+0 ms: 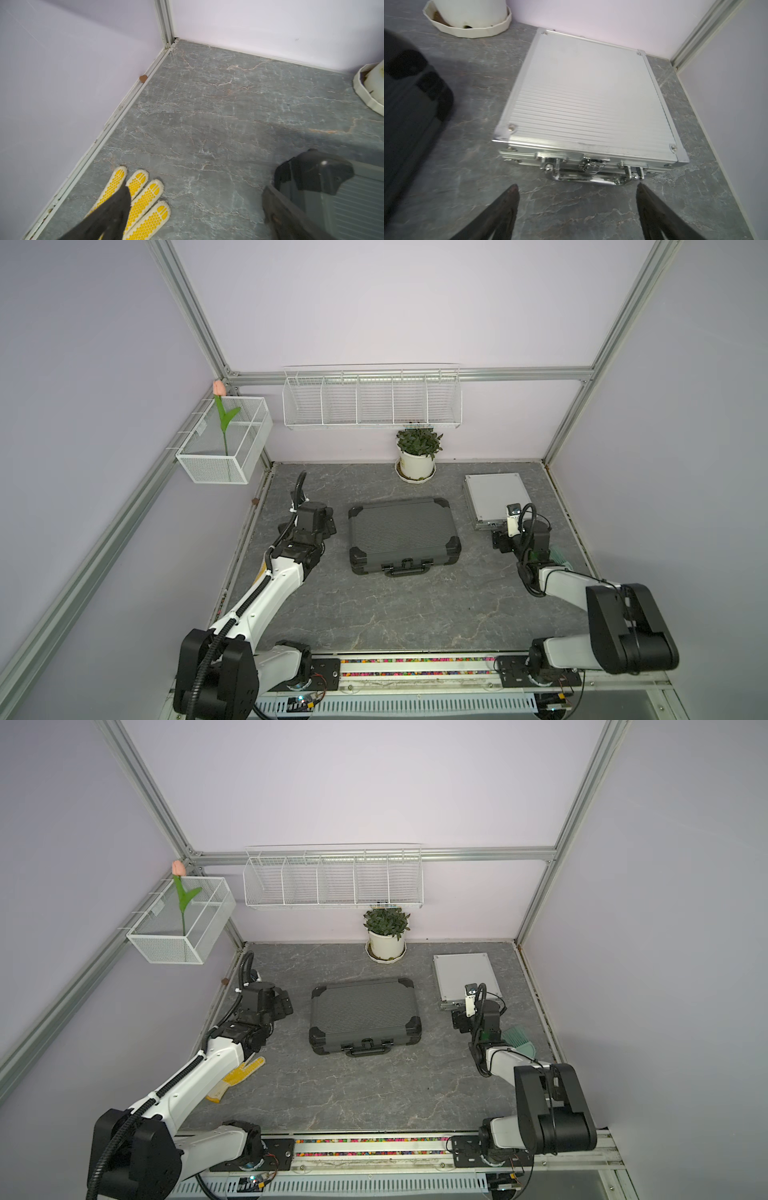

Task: Close the poker set cases
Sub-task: Reset both arms

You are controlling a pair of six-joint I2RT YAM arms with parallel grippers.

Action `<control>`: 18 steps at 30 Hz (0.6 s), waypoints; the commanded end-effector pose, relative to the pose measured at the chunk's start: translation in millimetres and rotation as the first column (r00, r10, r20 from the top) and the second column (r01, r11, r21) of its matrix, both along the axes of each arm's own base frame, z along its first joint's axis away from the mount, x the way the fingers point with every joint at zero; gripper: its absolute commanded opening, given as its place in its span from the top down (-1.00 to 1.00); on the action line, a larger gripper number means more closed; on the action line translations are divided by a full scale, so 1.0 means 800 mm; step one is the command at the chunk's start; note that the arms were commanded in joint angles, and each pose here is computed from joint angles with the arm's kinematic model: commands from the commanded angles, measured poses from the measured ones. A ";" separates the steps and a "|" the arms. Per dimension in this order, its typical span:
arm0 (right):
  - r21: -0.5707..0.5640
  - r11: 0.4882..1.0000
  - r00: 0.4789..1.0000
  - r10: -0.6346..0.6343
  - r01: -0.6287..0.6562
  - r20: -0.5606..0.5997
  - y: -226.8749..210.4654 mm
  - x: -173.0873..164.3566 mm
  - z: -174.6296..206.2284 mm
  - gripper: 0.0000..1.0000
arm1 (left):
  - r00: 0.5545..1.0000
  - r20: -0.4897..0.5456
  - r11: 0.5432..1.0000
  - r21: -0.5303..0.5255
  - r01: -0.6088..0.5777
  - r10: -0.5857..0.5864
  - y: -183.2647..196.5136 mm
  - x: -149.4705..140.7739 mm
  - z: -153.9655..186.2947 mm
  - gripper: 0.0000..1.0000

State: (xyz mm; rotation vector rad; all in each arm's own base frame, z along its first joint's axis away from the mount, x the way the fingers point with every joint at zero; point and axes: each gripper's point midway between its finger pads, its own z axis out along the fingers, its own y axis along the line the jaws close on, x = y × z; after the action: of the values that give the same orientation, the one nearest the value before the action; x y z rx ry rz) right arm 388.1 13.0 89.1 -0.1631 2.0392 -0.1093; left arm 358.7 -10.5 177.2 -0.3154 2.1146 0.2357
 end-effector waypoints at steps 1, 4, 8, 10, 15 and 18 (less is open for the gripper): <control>0.098 0.990 0.985 -0.115 0.103 0.128 -0.026 0.010 0.014 -0.77 | 0.999 0.025 0.998 0.046 -0.031 0.030 0.016 0.000 0.003 -0.99; 0.112 0.985 0.975 -0.150 0.133 0.167 -0.036 0.003 0.008 -0.77 | 0.995 0.080 0.996 0.061 -0.066 0.061 0.027 0.002 0.002 -0.99; 0.095 0.990 0.977 -0.115 0.100 0.178 -0.026 0.002 0.009 -0.77 | 0.983 0.161 0.993 0.071 -0.098 0.085 0.038 0.010 0.002 -0.99; 0.093 0.989 0.979 -0.130 0.117 0.159 -0.029 0.005 0.008 -0.77 | 0.977 0.195 0.991 0.083 -0.107 0.089 0.040 0.014 0.002 -0.99; 0.097 0.988 0.978 -0.132 0.118 0.161 -0.030 0.006 0.009 -0.77 | 0.971 0.220 0.986 0.118 -0.119 0.090 0.047 0.032 -0.021 -0.99; 0.098 0.988 0.978 -0.131 0.116 0.161 -0.029 0.006 0.008 -0.77 | 0.970 0.209 0.985 0.089 -0.145 0.124 0.062 0.040 -0.050 -0.99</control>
State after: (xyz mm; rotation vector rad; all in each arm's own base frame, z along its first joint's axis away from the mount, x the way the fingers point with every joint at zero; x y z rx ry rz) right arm 388.0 -10.4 86.3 0.0014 1.9205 -0.1182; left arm 381.8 27.8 134.8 -0.3588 1.9511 0.3796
